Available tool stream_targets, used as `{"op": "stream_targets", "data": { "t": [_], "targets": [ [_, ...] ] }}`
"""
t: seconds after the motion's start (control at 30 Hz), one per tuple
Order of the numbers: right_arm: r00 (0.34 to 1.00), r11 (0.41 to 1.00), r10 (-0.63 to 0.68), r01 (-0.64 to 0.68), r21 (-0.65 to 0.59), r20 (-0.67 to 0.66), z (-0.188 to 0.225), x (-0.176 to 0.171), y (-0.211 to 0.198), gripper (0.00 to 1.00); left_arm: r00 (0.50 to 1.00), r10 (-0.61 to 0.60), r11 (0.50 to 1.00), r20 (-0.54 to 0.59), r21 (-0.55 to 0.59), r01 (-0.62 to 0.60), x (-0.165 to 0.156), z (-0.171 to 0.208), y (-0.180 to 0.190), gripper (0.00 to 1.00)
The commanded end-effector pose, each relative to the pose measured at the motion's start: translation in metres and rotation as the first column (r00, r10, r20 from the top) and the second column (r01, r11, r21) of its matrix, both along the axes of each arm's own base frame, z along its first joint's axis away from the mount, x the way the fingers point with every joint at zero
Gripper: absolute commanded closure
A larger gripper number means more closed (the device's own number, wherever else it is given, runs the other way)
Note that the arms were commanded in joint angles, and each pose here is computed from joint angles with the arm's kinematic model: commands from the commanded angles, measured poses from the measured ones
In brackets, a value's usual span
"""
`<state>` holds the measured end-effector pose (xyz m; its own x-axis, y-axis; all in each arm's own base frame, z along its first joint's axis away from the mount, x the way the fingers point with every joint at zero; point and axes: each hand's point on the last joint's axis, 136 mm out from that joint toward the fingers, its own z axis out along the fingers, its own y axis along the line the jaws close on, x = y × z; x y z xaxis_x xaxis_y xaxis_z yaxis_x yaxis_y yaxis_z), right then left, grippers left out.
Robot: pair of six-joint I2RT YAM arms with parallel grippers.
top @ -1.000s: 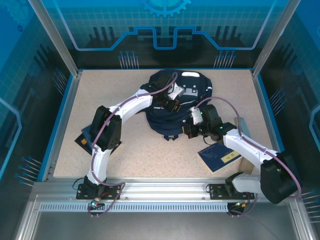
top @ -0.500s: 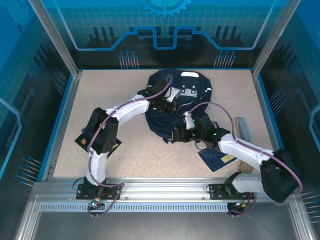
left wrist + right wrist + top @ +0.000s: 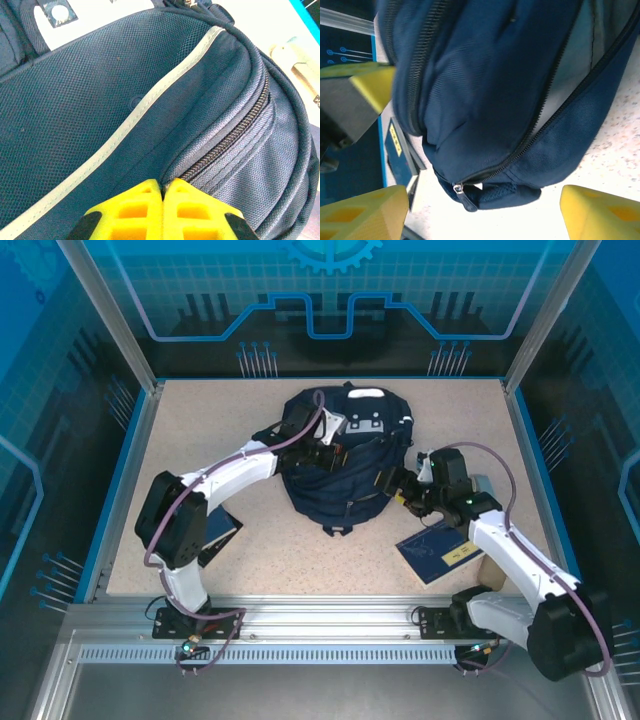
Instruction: Pack books, pencil case, and school supplies into a backpack
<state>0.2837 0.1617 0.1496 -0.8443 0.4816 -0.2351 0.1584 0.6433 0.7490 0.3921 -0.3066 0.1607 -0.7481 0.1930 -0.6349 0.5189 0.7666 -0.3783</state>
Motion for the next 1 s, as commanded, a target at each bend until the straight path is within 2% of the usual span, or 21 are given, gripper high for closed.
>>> {"op": "stream_targets", "data": {
  "t": [0.0, 0.2, 0.43, 0.53, 0.67, 0.8, 0.9, 0.97],
  "targets": [
    [0.999, 0.993, -0.016, 0.021, 0.117, -0.043, 0.01, 0.016, 0.011, 0.19, 0.997, 0.055, 0.996, 0.047, -0.076, -0.052, 0.003, 0.036, 0.005, 1.0],
    [0.999, 0.982, 0.033, -0.025, 0.185, -0.04, 0.004, 0.039, 0.027, 0.25, 0.998, 0.062, 0.996, 0.031, -0.07, -0.06, -0.002, 0.037, 0.008, 1.0],
    [0.997, 0.981, 0.077, -0.076, 0.177, 0.003, 0.004, 0.043, 0.032, 0.49, 0.997, 0.08, 0.995, -0.009, -0.06, -0.08, -0.007, 0.031, 0.011, 1.0],
    [0.994, 0.977, 0.098, -0.104, 0.185, 0.042, 0.01, 0.042, 0.033, 0.59, 0.994, 0.1, 0.993, -0.039, -0.06, -0.102, -0.014, 0.03, 0.016, 0.97],
    [0.979, 0.961, 0.147, -0.175, 0.216, 0.138, 0.029, 0.042, 0.041, 0.63, 0.983, 0.169, 0.984, -0.066, -0.044, -0.173, -0.022, 0.03, 0.03, 0.77],
    [0.955, 0.941, 0.18, -0.237, 0.242, 0.235, 0.05, 0.041, 0.049, 0.64, 0.962, 0.254, 0.966, -0.103, -0.031, -0.258, -0.037, 0.029, 0.049, 0.52],
    [0.943, 0.933, 0.188, -0.258, 0.252, 0.273, 0.06, 0.041, 0.055, 0.63, 0.944, 0.301, 0.95, -0.136, -0.043, -0.309, -0.053, 0.026, 0.062, 0.44],
    [0.945, 0.931, 0.187, -0.258, 0.258, 0.27, 0.06, 0.042, 0.059, 0.63, 0.937, 0.31, 0.944, -0.159, -0.064, -0.323, -0.066, 0.023, 0.067, 0.43]
  ]
}}
